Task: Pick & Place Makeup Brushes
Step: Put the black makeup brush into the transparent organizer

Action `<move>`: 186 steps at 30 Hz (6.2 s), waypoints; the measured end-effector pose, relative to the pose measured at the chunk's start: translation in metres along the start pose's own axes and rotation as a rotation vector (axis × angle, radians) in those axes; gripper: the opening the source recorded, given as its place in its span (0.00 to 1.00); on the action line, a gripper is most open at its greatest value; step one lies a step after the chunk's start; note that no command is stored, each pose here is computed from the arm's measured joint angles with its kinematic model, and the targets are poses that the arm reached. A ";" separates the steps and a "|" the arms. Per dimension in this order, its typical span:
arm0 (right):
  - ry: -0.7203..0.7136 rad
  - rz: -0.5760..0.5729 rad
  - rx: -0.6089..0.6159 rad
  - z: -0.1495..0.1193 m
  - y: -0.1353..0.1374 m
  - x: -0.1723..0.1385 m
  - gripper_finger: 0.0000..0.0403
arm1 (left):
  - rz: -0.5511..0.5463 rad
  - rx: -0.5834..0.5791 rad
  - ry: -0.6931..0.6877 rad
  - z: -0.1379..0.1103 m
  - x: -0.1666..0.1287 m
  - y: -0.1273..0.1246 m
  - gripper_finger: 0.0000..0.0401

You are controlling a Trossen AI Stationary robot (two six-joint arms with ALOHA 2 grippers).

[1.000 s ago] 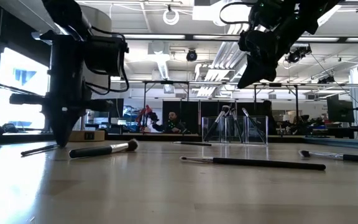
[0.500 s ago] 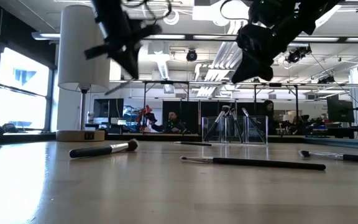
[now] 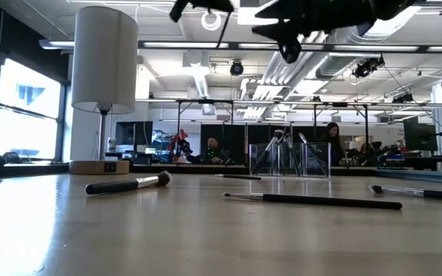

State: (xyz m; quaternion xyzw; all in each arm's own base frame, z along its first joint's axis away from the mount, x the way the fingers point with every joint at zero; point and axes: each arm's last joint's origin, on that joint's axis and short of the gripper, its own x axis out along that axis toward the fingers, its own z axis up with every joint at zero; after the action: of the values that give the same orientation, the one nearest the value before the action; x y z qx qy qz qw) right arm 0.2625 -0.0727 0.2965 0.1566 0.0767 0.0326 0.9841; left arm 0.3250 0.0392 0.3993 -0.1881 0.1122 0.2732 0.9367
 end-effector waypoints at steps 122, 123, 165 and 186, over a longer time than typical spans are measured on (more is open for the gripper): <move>0.548 -0.852 0.090 -0.033 0.084 0.014 0.00 | -0.398 0.219 0.308 -0.146 -0.123 0.066 0.00; 0.592 -0.864 0.111 -0.035 0.087 0.020 0.00 | -0.393 0.224 0.318 -0.147 -0.124 0.068 0.00; 1.159 -0.835 0.568 -0.185 0.073 0.053 0.28 | -0.375 0.304 0.473 -0.160 -0.125 0.075 0.00; 0.720 -0.733 0.453 -0.111 0.071 0.035 0.01 | -0.314 0.302 0.406 -0.151 -0.126 0.074 0.00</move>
State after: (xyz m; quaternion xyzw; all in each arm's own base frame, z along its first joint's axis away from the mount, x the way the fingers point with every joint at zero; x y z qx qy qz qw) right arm 0.2758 0.0313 0.2097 0.3061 0.4622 -0.2777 0.7846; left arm 0.1640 -0.0246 0.2805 -0.1124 0.3060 0.0621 0.9433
